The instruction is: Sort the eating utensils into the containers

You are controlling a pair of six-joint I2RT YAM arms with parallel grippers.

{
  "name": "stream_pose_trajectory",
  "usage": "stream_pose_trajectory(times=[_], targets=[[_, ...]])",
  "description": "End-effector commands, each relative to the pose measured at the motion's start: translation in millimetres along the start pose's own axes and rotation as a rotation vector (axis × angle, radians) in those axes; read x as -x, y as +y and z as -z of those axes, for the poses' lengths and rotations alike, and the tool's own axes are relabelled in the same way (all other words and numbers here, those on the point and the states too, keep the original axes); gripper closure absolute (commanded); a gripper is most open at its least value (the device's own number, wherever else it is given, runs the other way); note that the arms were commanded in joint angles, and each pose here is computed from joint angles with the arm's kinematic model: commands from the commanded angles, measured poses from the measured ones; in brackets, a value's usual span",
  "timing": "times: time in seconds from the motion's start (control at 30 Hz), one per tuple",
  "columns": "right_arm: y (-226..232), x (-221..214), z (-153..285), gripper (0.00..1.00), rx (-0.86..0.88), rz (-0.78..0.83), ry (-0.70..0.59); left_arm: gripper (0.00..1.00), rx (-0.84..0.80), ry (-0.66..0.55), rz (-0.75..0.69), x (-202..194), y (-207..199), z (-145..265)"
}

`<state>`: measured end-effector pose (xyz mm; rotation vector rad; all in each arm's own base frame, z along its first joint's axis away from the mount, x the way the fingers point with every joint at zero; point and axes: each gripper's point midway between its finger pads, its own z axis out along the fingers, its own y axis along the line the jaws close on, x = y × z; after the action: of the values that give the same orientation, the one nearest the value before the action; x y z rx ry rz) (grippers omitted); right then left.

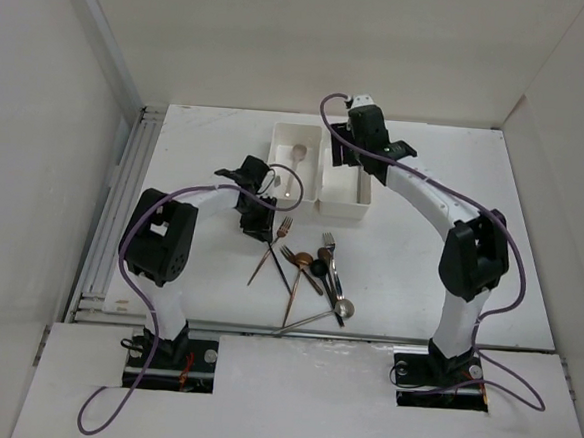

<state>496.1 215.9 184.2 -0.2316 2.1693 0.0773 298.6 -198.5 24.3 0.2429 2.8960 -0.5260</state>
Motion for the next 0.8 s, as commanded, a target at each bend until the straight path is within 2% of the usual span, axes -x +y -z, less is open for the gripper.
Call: stream_pose_trajectory(times=[0.0,0.2,0.33,0.37,0.47,0.5,0.63,0.77], targets=[[13.1,12.1,24.8,0.28,0.021,0.035,-0.066,0.78,0.100,0.002,0.024,5.3,31.9,4.4],[5.0,-21.9,35.9,0.28,0.014,0.027,-0.020,0.78,0.215,-0.100,0.005,41.1,64.0,26.4],[5.8,-22.4,49.1,0.28,0.024,0.028,-0.036,0.69,0.325,-0.186,-0.038,67.5,95.7,39.9],[8.8,-25.1,53.0,0.28,0.032,0.033,-0.035,0.63,0.352,-0.211,-0.071,75.3,98.9,46.7],[12.1,-26.5,59.3,0.28,0.042,0.037,-0.044,0.55,0.357,-0.251,-0.084,86.8,96.7,54.8],[12.1,-26.5,59.4,0.28,0.042,0.037,-0.044,0.49,0.357,-0.249,-0.084,85.4,96.0,57.8],[14.8,-29.5,74.8,0.28,0.050,0.046,-0.052,0.43,0.191,-0.140,-0.022,57.3,65.2,56.5],[13.0,-43.4,85.3,0.28,0.047,0.027,-0.040,0.25,0.115,-0.057,-0.025,18.3,42.2,47.2]])
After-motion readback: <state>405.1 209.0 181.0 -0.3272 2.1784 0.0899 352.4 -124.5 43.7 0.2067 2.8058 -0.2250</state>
